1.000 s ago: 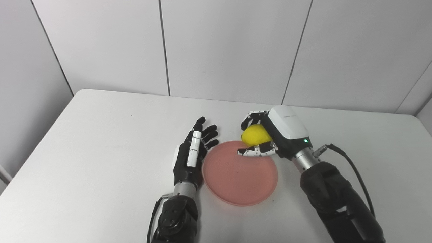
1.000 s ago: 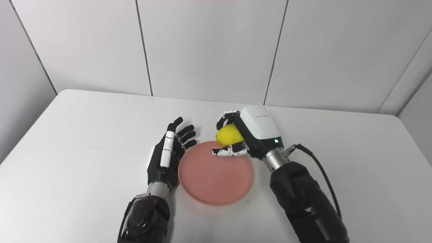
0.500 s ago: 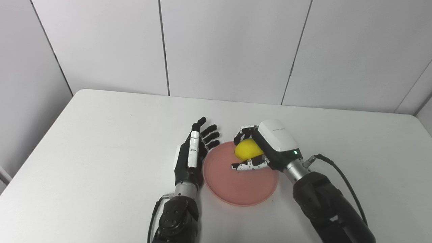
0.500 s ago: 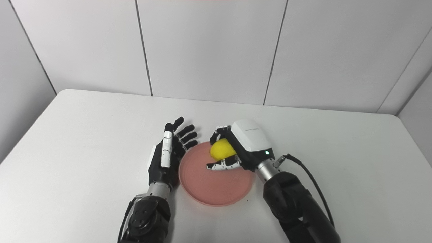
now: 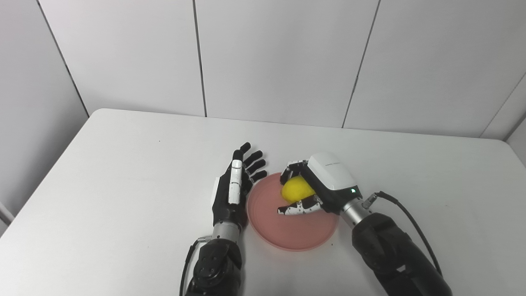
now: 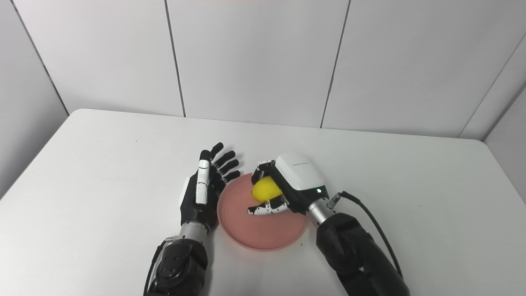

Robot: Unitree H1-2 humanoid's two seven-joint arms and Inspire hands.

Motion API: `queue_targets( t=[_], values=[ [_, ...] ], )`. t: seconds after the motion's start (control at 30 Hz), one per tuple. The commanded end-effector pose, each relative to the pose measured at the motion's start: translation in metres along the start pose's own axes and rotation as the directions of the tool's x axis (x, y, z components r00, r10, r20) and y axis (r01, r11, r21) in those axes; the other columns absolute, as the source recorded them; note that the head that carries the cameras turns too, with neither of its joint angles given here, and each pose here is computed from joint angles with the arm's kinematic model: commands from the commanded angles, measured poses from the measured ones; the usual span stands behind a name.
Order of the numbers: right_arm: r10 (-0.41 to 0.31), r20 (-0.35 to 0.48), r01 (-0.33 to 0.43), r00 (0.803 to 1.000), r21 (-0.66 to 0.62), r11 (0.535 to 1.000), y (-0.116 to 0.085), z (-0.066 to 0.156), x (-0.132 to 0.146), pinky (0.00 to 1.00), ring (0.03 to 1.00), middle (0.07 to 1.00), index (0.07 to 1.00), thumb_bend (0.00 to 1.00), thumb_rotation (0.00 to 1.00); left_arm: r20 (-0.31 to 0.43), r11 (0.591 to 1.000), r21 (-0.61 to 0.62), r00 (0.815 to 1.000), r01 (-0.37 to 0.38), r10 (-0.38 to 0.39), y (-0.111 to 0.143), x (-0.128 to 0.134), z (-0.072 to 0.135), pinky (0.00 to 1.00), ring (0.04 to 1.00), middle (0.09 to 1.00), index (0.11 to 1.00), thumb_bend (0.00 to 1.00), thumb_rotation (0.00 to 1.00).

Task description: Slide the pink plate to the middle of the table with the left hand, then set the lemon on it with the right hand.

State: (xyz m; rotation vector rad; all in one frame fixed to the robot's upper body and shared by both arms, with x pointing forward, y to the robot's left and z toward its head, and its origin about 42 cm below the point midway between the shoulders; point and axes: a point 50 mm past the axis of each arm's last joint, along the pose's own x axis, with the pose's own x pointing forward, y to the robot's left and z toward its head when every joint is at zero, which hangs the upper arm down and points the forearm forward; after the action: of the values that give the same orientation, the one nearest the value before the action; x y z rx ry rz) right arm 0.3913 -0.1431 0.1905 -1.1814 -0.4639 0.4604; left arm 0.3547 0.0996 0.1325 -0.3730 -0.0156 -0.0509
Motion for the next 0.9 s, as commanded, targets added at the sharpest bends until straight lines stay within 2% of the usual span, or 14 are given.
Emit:
queue_targets(
  t=[0.0, 0.23, 0.4, 0.63, 0.67, 0.7, 0.73, 0.8, 0.87],
  values=[
    [-0.057, 0.065, 0.059, 0.996, -0.022, 0.998, -0.0184, 0.0091, 0.0095, 0.18, 0.249, 0.339, 0.486, 0.50, 0.16, -0.026, 0.995, -0.101, 1.000, 0.010, -0.013, -0.0344, -0.0041, -0.0082, 0.71, 0.773, 0.778, 0.840, 0.80, 0.90],
    [-0.033, 0.067, 0.036, 0.997, -0.036, 0.999, -0.0124, 0.0100, 0.0068, 0.23, 0.300, 0.393, 0.492, 0.49, 0.16, -0.028, 0.993, -0.119, 1.000, 0.003, -0.007, -0.0341, -0.0038, -0.0086, 0.70, 0.763, 0.759, 0.835, 0.79, 0.88],
    [-0.017, 0.062, 0.020, 0.998, -0.054, 0.998, -0.0118, 0.0111, 0.0045, 0.25, 0.333, 0.442, 0.496, 0.49, 0.17, -0.030, 0.991, -0.134, 1.000, 0.000, -0.004, -0.0343, -0.0037, -0.0090, 0.66, 0.726, 0.737, 0.823, 0.79, 0.87],
    [-0.037, 0.050, 0.041, 0.998, -0.077, 0.996, -0.0128, 0.0117, 0.0035, 0.27, 0.355, 0.480, 0.494, 0.49, 0.18, -0.026, 0.991, -0.134, 1.000, 0.006, -0.009, -0.0347, -0.0043, -0.0097, 0.66, 0.739, 0.758, 0.824, 0.78, 0.86],
    [-0.035, 0.045, 0.038, 0.998, -0.079, 0.996, -0.0127, 0.0113, 0.0032, 0.30, 0.392, 0.511, 0.495, 0.49, 0.18, -0.026, 0.991, -0.132, 1.000, 0.006, -0.009, -0.0347, -0.0041, -0.0100, 0.66, 0.737, 0.759, 0.824, 0.78, 0.86],
    [-0.028, 0.038, 0.031, 0.999, -0.086, 0.996, -0.0126, 0.0108, 0.0030, 0.33, 0.424, 0.535, 0.523, 0.51, 0.29, -0.025, 0.992, -0.129, 1.000, 0.005, -0.008, -0.0347, -0.0040, -0.0102, 0.66, 0.735, 0.758, 0.823, 0.78, 0.86],
    [-0.021, 0.033, 0.024, 0.999, -0.092, 0.996, -0.0126, 0.0102, 0.0028, 0.36, 0.471, 0.571, 0.602, 0.54, 0.60, -0.025, 0.992, -0.128, 1.000, 0.005, -0.008, -0.0348, -0.0038, -0.0104, 0.66, 0.736, 0.756, 0.823, 0.78, 0.86],
    [-0.020, 0.032, 0.023, 0.999, -0.100, 0.995, -0.0129, 0.0095, 0.0024, 0.38, 0.487, 0.583, 0.634, 0.56, 0.71, -0.026, 0.992, -0.124, 1.000, 0.001, -0.004, -0.0350, -0.0036, -0.0105, 0.66, 0.738, 0.757, 0.823, 0.79, 0.86],
    [-0.029, 0.037, 0.032, 0.999, -0.108, 0.994, -0.0134, 0.0092, 0.0027, 0.40, 0.498, 0.592, 0.646, 0.57, 0.76, -0.026, 0.992, -0.123, 1.000, 0.001, -0.004, -0.0346, -0.0035, -0.0106, 0.67, 0.746, 0.764, 0.828, 0.79, 0.86]
  ],
)
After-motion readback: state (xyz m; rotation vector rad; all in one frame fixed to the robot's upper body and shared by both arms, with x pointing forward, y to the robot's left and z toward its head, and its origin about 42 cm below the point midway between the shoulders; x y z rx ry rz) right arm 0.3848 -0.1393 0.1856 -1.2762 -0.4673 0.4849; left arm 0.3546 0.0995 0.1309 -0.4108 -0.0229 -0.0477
